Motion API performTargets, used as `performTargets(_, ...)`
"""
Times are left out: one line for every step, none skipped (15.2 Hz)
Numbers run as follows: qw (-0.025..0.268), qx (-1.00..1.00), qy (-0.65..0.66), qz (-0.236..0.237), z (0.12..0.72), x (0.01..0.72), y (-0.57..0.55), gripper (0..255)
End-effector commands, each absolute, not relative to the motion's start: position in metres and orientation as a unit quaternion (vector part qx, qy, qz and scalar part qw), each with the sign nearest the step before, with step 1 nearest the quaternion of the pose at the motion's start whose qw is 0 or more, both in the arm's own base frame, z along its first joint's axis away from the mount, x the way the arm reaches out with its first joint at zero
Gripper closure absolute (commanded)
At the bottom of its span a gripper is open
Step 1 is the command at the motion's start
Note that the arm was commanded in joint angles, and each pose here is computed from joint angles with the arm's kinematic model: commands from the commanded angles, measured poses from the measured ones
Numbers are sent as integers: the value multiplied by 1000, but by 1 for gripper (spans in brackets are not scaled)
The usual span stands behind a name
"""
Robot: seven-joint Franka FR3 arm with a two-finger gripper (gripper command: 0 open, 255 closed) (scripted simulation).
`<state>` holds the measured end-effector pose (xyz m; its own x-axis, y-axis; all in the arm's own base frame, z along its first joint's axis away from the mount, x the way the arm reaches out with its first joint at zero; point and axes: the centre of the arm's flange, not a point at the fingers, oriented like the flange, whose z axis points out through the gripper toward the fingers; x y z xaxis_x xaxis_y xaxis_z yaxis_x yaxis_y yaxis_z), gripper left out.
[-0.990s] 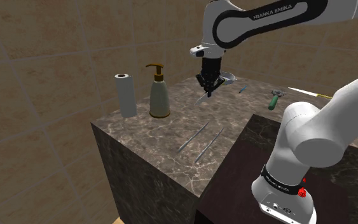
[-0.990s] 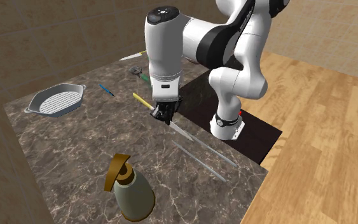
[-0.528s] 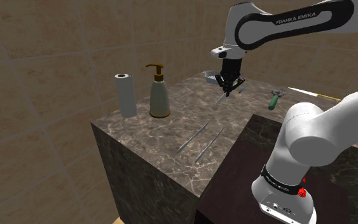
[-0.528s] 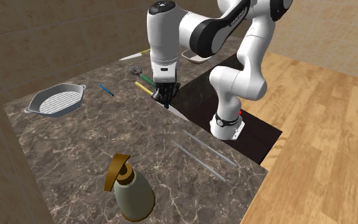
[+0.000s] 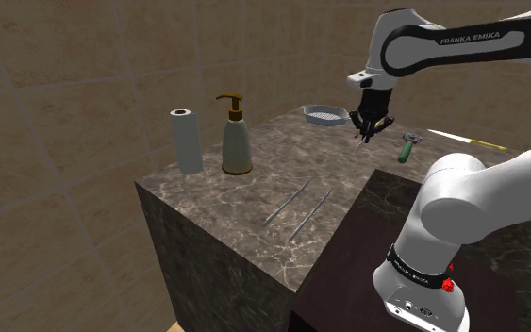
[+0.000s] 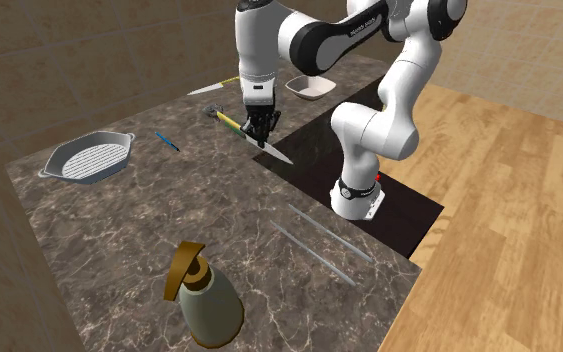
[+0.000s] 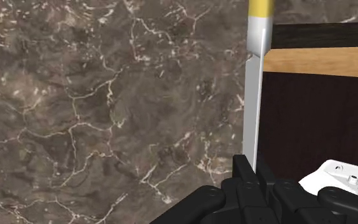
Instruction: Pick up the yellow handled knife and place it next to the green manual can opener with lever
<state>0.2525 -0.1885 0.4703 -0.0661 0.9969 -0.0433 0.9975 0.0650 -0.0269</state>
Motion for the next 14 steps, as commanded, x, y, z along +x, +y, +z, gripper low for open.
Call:
performTargets(7,683,730,-25,477,235,-210,255)
performTargets(7,683,730,-25,477,227,-220,255)
performTargets(7,683,730,-25,477,219,-230,255)
performTargets(7,683,730,-25,477,210,-241,255)
performTargets(7,683,730,-25,477,202,-251,255)
performTargets(7,683,730,-25,477,194,-261,255)
performTargets(7,683,730,-25,477,186,-272,255)
performTargets(7,683,730,-25,477,178,-282,255)
performTargets(7,683,730,-25,477,169,-292,255)
performTargets(7,683,730,-25,477,161,-302,255)
performTargets(7,683,730,-25,477,153,-313,255)
performTargets(7,683,730,-25,477,145,-323,255)
performTargets(7,683,730,-25,477,136,-333,255)
performTargets(7,683,730,-25,477,128,-344,255)
